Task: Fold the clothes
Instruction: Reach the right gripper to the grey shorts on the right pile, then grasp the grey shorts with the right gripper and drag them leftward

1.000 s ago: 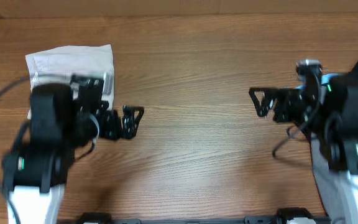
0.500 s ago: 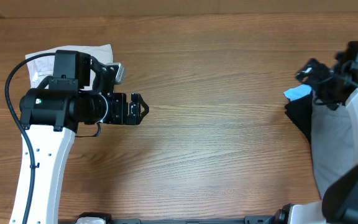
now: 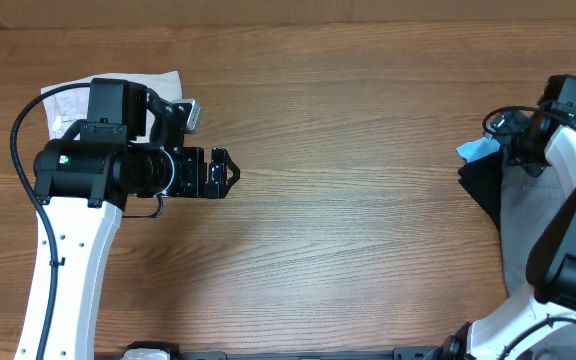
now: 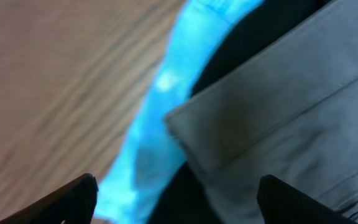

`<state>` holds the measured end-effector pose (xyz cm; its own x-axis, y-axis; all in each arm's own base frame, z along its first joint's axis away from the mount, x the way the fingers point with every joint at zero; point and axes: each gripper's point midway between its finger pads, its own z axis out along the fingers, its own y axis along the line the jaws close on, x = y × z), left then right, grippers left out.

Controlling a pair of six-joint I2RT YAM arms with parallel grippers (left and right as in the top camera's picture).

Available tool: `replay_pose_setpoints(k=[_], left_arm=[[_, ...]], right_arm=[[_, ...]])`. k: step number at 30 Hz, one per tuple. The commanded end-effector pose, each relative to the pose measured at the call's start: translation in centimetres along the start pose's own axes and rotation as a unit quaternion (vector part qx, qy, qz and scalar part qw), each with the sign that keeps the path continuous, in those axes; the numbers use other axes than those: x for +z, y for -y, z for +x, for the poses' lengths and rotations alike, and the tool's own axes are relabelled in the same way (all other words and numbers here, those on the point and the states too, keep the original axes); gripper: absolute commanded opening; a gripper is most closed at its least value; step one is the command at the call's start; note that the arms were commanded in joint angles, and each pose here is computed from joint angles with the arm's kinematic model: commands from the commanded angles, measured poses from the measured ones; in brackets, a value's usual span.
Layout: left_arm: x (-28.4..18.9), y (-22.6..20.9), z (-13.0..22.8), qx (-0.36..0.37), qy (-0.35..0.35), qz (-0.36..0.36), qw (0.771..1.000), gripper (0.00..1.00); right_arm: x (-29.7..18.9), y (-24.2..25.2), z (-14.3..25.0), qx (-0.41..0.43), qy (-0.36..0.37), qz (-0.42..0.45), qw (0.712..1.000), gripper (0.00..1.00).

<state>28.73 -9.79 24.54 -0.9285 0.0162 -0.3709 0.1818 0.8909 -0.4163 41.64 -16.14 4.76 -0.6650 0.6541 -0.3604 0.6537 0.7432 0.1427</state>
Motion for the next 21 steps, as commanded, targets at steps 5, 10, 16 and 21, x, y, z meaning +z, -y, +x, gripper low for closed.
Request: replay_pose_setpoints(k=[5,10,16,21], left_arm=[[-0.4,0.8,-0.8,0.021,0.011,0.013,1.0,1.0],[-0.4,0.8,-0.7,0.021,0.01,0.013,1.0,1.0],[-0.4,0.8,-0.7,0.016,0.01,0.013,1.0,1.0],[-0.4,0.8,-0.7,0.013,0.01,0.014,1.0,1.0]], right_arm=[[1.4,1.4,-1.3,-0.014,0.023,0.053,0.998,0.65],[1.5,1.4,-1.7,-0.014,0.032,0.053,0.998,0.51],[2.0,1.5,-1.9,-0.014,0.036,0.058,0.998,0.63],[3.1,1.8,-1.2,-0.017,0.023,0.064,0.998,0.63]])
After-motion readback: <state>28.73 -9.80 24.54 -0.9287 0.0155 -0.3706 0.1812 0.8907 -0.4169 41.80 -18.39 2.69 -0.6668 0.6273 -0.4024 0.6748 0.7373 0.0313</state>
